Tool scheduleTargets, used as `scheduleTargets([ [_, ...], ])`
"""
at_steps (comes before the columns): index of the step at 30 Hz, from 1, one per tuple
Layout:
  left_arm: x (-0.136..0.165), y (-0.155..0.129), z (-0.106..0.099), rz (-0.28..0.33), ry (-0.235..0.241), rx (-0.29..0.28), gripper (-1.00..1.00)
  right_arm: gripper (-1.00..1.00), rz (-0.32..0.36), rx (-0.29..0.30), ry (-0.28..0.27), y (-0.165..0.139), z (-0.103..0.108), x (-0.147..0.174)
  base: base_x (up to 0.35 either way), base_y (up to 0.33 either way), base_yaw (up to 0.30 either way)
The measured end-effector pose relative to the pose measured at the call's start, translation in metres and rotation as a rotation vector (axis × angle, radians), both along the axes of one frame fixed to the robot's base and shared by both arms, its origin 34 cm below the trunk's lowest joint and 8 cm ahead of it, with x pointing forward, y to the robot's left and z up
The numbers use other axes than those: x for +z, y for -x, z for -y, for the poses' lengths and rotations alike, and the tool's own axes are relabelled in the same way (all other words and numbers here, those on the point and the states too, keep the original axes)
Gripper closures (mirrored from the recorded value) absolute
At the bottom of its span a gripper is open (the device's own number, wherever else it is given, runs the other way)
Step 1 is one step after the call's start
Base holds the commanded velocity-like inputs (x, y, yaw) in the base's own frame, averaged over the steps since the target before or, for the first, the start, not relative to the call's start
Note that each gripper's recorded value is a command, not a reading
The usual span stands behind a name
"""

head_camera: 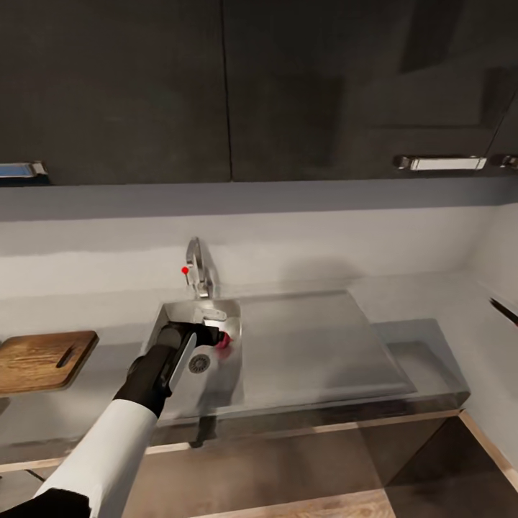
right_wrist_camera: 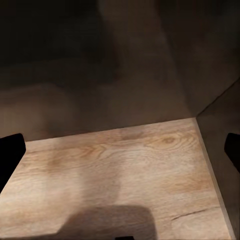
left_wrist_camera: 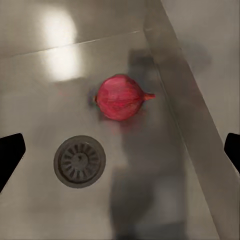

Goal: In the kitchen, take the Vidalia onion out of the sink, dice it on the chopping board with the paring knife, put the diced onion into the bowl on the countertop, then place both the paring knife and the chopping board into the sink.

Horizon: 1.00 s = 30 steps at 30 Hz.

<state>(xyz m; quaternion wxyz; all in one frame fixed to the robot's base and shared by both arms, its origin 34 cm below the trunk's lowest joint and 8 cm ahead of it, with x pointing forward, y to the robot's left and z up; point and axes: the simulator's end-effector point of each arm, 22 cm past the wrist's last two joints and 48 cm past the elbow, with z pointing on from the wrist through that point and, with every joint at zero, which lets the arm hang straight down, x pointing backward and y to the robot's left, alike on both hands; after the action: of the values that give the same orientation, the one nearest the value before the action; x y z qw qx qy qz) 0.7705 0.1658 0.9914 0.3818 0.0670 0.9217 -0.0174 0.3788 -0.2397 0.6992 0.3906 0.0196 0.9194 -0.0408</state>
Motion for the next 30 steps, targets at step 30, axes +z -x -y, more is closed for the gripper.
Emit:
scheduleTargets([
  [30,-0.054,0.009,0.001,-0.066,0.001,-0.001,-1.0,-1.0,-0.025,0.0,-0.001,0.008,-0.001,-0.007,0.125,0.0,0.0],
])
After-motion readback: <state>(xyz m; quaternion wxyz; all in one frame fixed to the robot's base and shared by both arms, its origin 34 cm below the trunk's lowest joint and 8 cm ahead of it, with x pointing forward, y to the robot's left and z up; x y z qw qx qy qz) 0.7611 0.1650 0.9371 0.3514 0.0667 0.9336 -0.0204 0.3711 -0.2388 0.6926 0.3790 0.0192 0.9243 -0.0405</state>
